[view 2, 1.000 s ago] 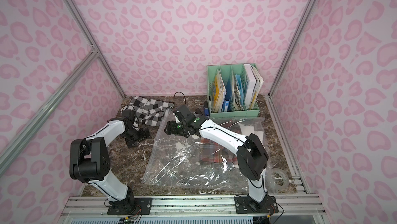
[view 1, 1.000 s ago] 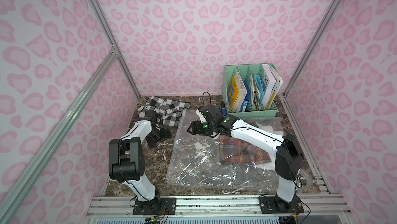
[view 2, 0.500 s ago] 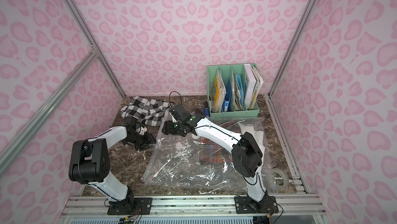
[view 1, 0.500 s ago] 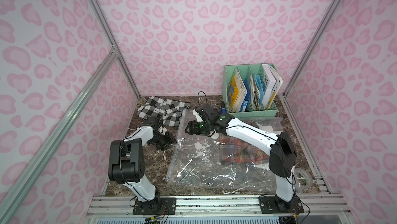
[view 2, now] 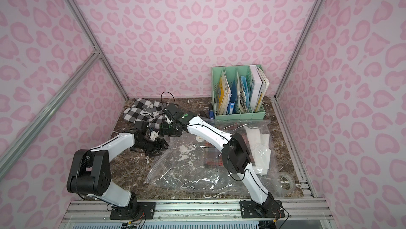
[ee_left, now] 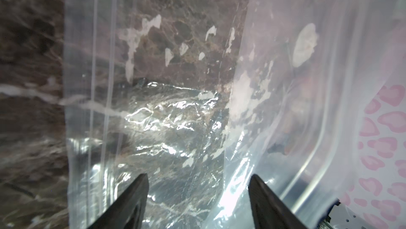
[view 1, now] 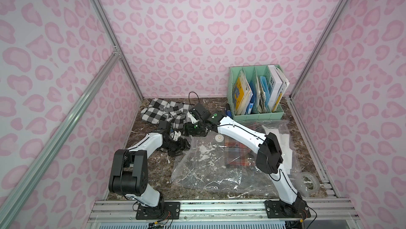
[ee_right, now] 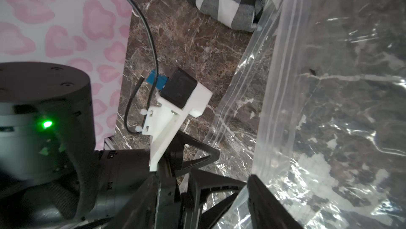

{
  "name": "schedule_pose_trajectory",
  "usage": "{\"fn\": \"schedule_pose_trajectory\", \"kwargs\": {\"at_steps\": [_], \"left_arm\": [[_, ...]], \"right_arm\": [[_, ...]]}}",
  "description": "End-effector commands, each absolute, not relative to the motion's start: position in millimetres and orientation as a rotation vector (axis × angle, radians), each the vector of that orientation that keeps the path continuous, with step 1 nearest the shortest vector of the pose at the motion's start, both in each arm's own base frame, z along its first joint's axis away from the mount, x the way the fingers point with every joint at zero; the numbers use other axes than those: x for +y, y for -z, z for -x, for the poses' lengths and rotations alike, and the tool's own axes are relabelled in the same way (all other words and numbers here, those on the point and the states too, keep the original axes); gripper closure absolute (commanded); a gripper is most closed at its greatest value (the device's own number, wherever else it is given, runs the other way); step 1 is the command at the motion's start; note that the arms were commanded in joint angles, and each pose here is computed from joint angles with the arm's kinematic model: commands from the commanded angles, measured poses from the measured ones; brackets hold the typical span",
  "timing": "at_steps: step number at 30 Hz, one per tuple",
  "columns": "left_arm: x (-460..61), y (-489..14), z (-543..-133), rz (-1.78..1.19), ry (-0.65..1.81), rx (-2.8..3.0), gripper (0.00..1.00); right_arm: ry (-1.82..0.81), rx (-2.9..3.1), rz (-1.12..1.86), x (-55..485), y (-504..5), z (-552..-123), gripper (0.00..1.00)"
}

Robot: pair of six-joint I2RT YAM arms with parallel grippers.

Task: Take the shirt out of the vacuum bag
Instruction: Take out the shirt from the vacuum bag.

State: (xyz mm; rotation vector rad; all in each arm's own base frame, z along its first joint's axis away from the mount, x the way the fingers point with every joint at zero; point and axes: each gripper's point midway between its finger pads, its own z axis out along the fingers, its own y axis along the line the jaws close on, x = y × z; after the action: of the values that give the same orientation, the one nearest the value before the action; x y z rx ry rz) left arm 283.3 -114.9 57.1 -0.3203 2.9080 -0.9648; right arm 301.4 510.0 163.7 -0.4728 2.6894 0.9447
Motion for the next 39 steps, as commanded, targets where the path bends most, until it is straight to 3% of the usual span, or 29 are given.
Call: {"fn": "schedule_pose_trajectory", "kwargs": {"at_steps": [1,13,25,28,31,33,37,39], "left_arm": [[-118,-56,-281,0.273,0.990,2.899,0.26],[-121,-50,-275,0.255,1.022,2.905,0.25],[-125,-46,-270,0.240,1.040,2.913,0.24],[-124,-47,-269,0.234,1.035,2.912,0.24],[-124,-50,-272,0.233,1.036,2.905,0.24],[-120,-50,-275,0.217,0.982,2.915,0.24],[-85,-47,-286,0.209,0.673,2.965,0.24],[-70,-53,-294,0.297,0.656,2.927,0.24]], "right_arm": [[-0.765,2.802,0.504,498,-137,-294,0.34],[-0.504,2.784,0.438,472,-134,-307,0.36],[-0.505,2.818,0.429,487,-94,-312,0.40],[-0.470,2.829,0.424,485,-84,-313,0.49],[-0.424,2.837,0.418,480,-77,-315,0.72],[-0.399,2.830,0.410,476,-79,-316,0.97],[-0.453,2.720,0.374,480,-123,-324,1.00],[-0.487,2.683,0.354,479,-149,-323,1.00]]}}
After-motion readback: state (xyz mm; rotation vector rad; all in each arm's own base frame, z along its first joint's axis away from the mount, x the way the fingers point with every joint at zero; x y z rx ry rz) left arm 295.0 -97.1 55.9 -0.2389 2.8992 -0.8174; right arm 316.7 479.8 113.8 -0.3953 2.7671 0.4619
